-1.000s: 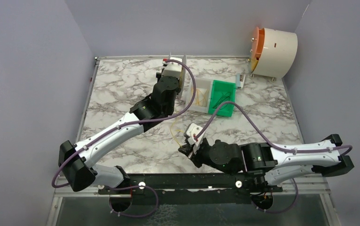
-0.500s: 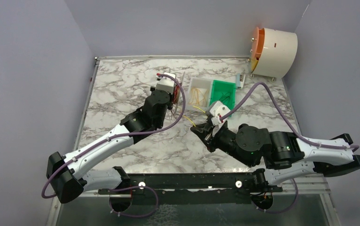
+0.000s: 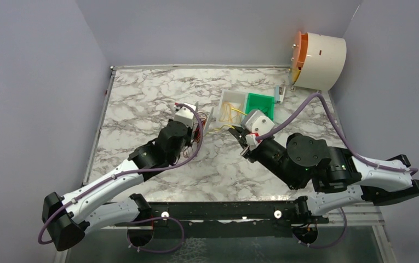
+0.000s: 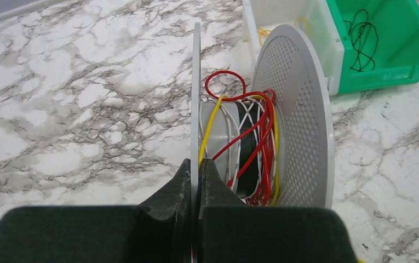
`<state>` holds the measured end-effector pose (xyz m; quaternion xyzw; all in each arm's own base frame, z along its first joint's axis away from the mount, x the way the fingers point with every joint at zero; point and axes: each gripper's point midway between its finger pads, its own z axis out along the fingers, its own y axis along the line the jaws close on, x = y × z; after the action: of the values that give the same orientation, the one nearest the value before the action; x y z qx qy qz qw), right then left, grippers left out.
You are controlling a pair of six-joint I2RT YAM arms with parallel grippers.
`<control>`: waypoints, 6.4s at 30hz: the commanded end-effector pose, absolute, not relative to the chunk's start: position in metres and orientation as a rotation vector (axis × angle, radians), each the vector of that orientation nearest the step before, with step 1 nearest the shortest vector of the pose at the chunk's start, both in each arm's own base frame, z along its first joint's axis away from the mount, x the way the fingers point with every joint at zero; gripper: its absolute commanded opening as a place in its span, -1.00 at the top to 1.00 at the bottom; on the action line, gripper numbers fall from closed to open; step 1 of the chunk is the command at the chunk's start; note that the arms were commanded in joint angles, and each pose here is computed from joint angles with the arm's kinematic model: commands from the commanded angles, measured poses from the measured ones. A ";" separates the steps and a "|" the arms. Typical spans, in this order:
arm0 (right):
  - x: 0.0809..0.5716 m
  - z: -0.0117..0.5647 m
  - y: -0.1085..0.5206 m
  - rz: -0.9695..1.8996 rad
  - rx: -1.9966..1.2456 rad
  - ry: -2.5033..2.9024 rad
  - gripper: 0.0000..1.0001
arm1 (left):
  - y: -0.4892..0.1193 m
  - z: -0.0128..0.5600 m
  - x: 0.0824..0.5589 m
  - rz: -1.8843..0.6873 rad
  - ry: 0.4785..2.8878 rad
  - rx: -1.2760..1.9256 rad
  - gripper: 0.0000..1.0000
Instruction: Wrap the cables
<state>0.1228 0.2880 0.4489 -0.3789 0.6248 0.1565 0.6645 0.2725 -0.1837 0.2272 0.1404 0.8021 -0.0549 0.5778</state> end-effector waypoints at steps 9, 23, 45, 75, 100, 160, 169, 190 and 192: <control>0.197 0.473 0.282 0.193 -0.766 1.370 0.98 | -0.204 0.224 0.223 -0.422 1.927 0.508 1.00; 0.316 0.398 0.236 0.222 -0.560 1.631 0.98 | -0.211 0.241 0.176 -0.645 1.861 0.686 1.00; 0.318 0.193 0.213 0.435 -0.483 1.983 0.98 | -0.201 0.385 0.151 -0.917 1.522 0.482 1.00; 0.237 0.152 0.280 1.064 -0.832 1.794 0.91 | -0.189 0.478 0.221 -0.861 1.213 -0.003 1.00; 0.231 0.184 0.270 1.061 -0.733 1.684 0.39 | -0.185 0.506 0.205 -0.917 1.167 0.026 1.00; 0.291 0.246 0.296 1.045 -0.582 1.772 -0.16 | -0.211 0.511 0.165 -1.066 1.239 0.284 1.00; 0.291 0.266 0.326 1.176 -0.761 1.713 -0.07 | -0.218 0.515 0.161 -1.098 1.241 0.317 1.00; 0.286 0.230 0.326 1.198 -0.782 1.776 0.16 | -0.215 0.514 0.156 -1.095 1.239 0.333 1.00; 0.286 0.226 0.327 1.197 -0.782 1.784 0.23 | -0.214 0.515 0.156 -1.091 1.237 0.332 1.00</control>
<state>0.2864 0.3255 0.2373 -0.3032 0.7109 0.4734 0.4225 0.1727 -0.2280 0.4648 0.1603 0.6137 -0.4461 0.6314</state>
